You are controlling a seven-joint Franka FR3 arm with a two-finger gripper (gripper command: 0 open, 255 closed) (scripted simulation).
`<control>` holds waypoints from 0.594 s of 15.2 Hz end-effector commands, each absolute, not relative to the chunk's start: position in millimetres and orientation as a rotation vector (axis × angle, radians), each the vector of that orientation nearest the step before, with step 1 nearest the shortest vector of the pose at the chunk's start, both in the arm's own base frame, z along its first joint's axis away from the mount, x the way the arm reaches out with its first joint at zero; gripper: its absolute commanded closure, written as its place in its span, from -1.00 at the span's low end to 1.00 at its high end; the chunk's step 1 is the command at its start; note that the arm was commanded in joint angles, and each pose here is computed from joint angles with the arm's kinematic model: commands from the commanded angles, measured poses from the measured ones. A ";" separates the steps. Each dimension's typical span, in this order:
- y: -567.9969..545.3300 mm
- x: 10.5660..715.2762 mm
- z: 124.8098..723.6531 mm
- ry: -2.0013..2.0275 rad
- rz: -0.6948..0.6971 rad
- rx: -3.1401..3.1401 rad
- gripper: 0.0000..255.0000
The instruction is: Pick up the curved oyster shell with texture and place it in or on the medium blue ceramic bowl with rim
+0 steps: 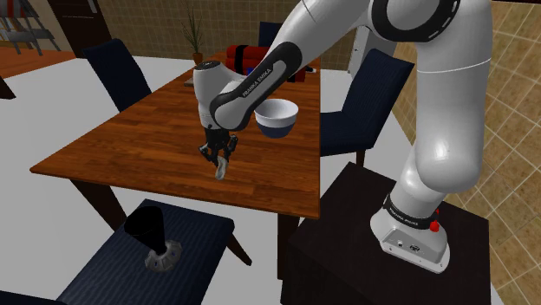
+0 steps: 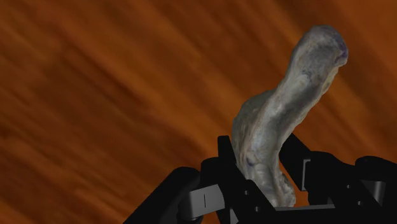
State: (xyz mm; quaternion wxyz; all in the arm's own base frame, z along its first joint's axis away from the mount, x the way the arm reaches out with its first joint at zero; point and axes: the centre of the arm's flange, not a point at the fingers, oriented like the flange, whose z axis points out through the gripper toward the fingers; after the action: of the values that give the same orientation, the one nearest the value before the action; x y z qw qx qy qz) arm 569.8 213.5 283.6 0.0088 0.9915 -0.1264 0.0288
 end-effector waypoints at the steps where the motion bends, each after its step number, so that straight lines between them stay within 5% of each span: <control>1: 213.8 569.6 283.0 -0.394 0.089 3.098 1.00; 9: 213.8 569.6 325.2 -0.394 0.089 3.098 1.00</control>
State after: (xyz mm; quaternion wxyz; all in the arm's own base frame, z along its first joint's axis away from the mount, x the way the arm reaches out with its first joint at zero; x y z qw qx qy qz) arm 570.2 214.3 319.6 0.0087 0.9916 -0.1261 0.0286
